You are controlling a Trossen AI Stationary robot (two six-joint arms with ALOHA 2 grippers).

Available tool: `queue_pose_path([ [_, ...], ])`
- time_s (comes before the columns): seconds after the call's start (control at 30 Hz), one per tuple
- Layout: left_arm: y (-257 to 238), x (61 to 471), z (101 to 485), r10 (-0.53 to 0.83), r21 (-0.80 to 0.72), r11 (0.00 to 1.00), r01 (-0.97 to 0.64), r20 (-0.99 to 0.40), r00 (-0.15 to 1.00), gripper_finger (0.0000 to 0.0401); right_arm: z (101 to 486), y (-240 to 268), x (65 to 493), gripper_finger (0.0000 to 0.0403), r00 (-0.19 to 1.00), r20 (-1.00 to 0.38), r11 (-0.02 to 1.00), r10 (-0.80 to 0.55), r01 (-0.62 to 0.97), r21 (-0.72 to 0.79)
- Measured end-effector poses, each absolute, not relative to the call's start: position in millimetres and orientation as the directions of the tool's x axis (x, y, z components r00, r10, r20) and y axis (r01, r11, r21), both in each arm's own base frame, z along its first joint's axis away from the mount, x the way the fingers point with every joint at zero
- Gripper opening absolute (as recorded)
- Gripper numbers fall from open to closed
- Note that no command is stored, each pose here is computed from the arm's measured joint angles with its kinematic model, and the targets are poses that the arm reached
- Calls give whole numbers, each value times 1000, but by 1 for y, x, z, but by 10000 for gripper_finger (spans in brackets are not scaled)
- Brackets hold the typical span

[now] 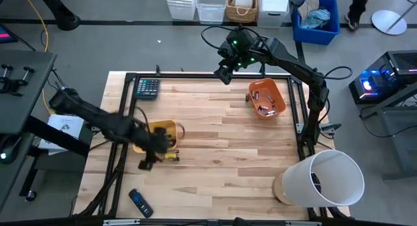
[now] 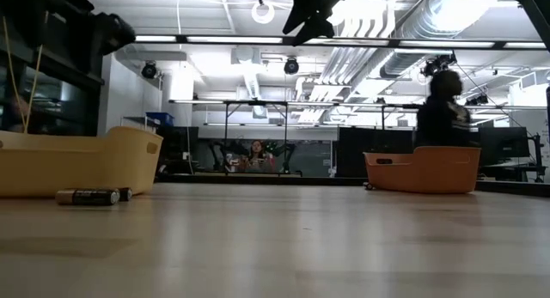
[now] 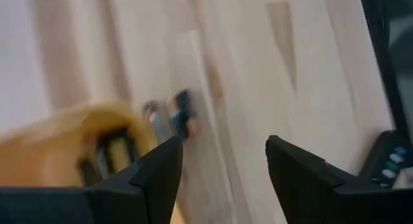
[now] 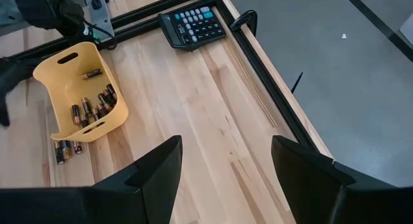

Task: Sort batteries
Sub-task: Put the black battery into the yellow bin

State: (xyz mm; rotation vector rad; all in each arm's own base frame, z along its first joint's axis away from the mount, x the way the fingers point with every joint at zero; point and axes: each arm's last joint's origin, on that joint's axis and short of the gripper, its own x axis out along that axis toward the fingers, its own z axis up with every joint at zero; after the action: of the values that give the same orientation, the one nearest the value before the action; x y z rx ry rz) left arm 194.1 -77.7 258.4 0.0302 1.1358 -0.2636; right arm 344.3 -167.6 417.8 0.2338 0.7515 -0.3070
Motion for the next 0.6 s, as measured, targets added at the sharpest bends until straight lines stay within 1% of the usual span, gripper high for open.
queue_pose_path([
  [0.1,-106,210,241,-173,-24,937,347,-898,404,208,418,-168,344,233,690,-699,932,-189,350,93],
  [0.17,-118,217,229,-124,42,927,373,-904,410,208,418,-168,344,233,690,-699,934,-189,346,89],
  [0.2,-121,220,224,-96,63,933,355,-906,412,208,418,-168,344,233,689,-700,936,-189,342,84],
  [0.27,-123,227,214,-69,57,954,293,-912,404,208,418,-168,344,233,689,-700,939,-189,335,76],
  [0.43,-125,237,190,-58,3,983,183,-943,328,208,418,-168,344,233,688,-701,943,-188,325,66],
  [0.6,-126,248,173,-35,-16,998,66,-950,310,207,418,-168,344,233,687,-702,950,-188,309,48],
])
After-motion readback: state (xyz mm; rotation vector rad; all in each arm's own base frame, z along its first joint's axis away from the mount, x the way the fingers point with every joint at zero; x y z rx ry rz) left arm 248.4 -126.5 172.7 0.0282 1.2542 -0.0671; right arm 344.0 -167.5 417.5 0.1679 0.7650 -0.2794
